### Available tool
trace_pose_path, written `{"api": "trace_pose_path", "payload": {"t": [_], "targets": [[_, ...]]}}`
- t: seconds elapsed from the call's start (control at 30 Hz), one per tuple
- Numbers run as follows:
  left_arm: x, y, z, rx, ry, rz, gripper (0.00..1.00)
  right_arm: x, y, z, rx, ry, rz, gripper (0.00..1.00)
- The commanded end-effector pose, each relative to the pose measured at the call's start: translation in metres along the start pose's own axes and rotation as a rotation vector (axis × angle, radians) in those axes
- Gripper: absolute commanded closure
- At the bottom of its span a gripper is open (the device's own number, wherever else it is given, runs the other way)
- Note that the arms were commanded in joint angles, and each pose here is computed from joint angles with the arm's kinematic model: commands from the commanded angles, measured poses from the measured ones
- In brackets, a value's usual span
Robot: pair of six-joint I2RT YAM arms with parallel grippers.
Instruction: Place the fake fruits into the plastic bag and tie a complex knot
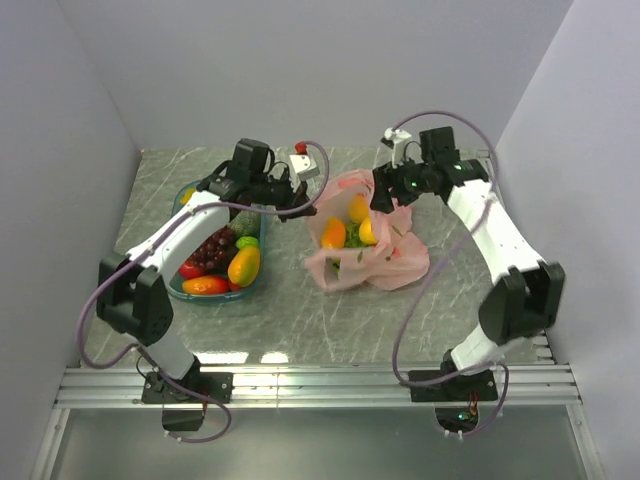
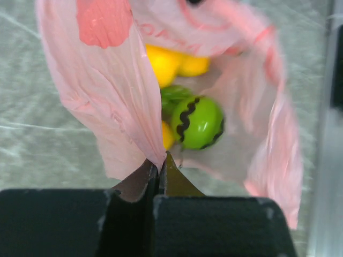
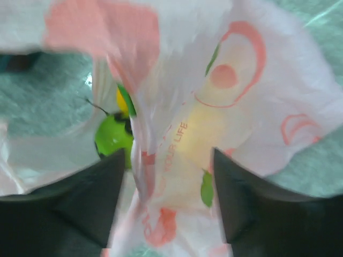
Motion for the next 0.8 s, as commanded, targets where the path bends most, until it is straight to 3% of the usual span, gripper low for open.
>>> {"api": "trace_pose_path", "payload": {"t": [0.0,0.2,0.43,0.63,0.77], "targets": [[0.013,-0.036,0.009,-0.008,-0.016,0.118,1.00,0.043,0.030,0.083,-0.082,-0.252,0.147,0.20],[0.003,-0.052,0.009,-0.029,0.012,0.320,1.00,0.020,0.096,0.123,-0.032,-0.290,0.368,0.20],[-0.009,-0.054,0.004,-0.022,0.030,0.445,1.00,-0.040,0.145,0.078,0.059,-0.192,0.573,0.18],[-0.017,-0.052,-0.009,-0.057,0.062,0.547,1.00,-0.048,0.196,0.029,0.104,-0.188,0.776,0.16],[-0.018,-0.050,-0.010,-0.049,0.071,0.549,1.00,-0.064,0.225,0.007,0.193,-0.142,0.799,0.15]]}}
Point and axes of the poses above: each gripper's point midway between its finger pads, its own z axis back along the fingers, its own y axis along the line the jaws close on, x = y × z, the point moved 3 cm from there along z, back along the fingers, and after that the axes turned 1 degree about z, right-handed, at the moved point
